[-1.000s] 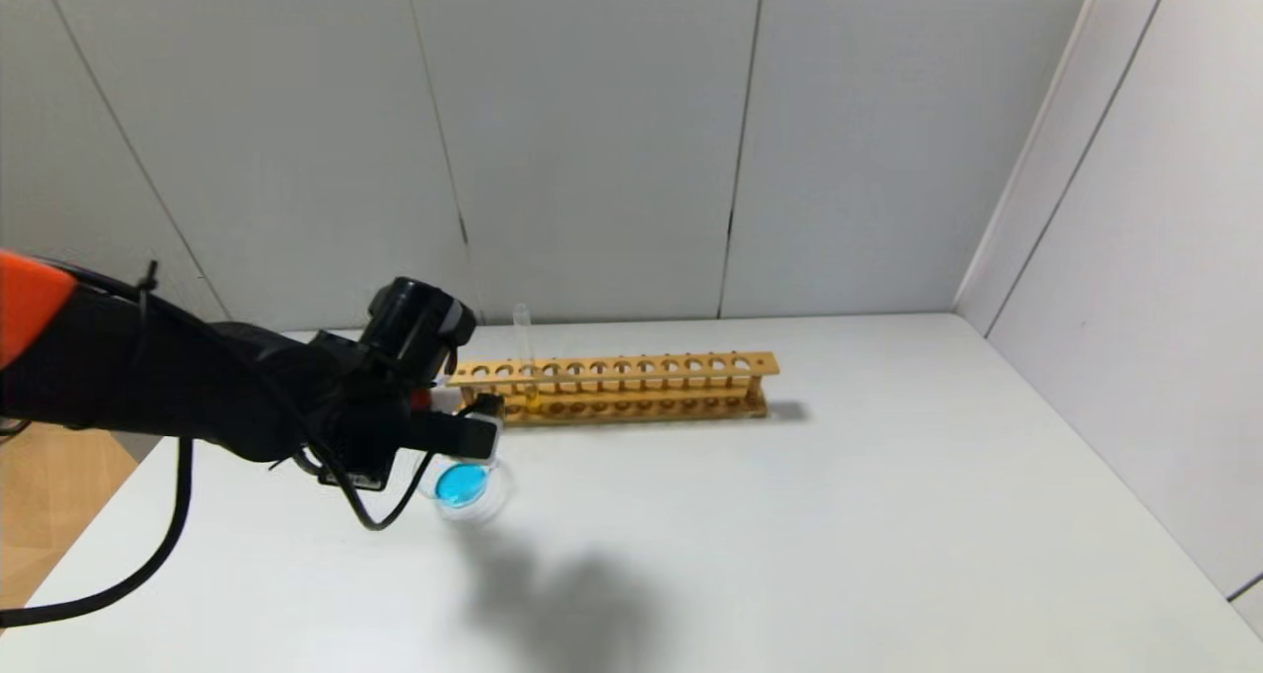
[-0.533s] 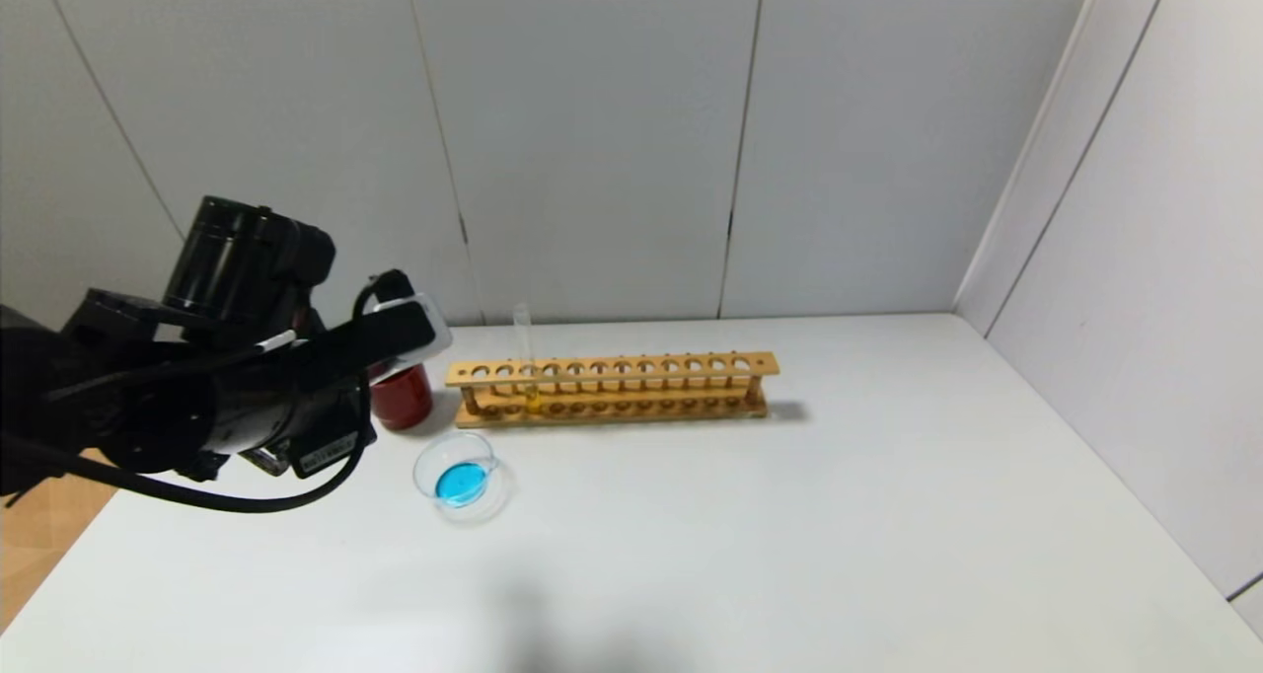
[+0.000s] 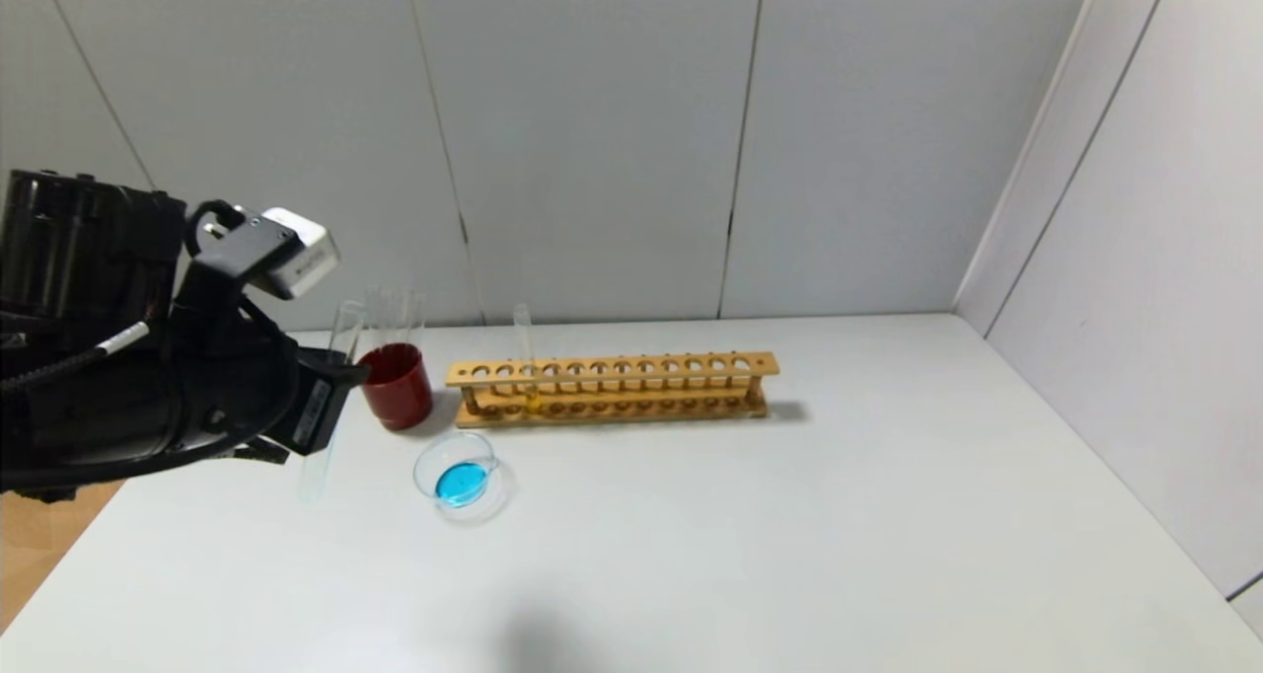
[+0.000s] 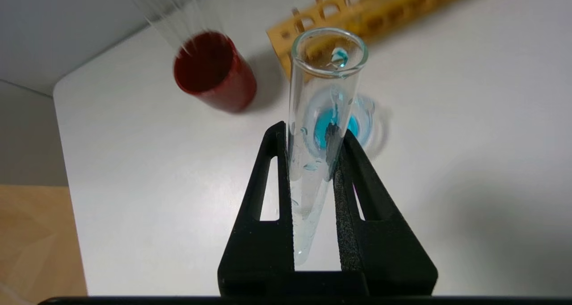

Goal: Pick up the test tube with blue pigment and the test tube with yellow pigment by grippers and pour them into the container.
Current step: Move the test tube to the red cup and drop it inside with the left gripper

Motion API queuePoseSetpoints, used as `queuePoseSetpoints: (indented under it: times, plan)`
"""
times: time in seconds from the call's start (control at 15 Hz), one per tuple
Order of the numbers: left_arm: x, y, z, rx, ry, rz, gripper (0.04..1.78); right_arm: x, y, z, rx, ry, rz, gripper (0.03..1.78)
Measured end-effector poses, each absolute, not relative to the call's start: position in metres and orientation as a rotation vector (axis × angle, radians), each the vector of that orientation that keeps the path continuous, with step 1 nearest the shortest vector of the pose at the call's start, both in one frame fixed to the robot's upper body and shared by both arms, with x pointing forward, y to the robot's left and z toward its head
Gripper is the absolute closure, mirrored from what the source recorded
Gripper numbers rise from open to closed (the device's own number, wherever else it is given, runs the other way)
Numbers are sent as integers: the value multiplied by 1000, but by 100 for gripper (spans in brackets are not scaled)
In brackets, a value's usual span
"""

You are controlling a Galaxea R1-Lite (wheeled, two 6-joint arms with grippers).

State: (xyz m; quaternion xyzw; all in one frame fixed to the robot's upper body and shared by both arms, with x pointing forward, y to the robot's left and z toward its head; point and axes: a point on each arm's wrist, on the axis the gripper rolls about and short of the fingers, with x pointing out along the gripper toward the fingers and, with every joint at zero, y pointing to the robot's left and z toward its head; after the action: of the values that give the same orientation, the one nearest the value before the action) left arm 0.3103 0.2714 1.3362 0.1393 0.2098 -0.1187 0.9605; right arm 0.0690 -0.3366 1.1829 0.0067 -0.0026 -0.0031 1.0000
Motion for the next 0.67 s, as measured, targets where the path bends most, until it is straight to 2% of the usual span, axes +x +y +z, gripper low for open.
queuePoseSetpoints:
  times: [0.27,0.67]
  plan:
    - [344,294,1344,202,257,-118,151,69,-337,1183,14,-6,-6,6]
    - [417,307,1320,108,210,-63,151,69,-337,1183,13,-5,-6,6]
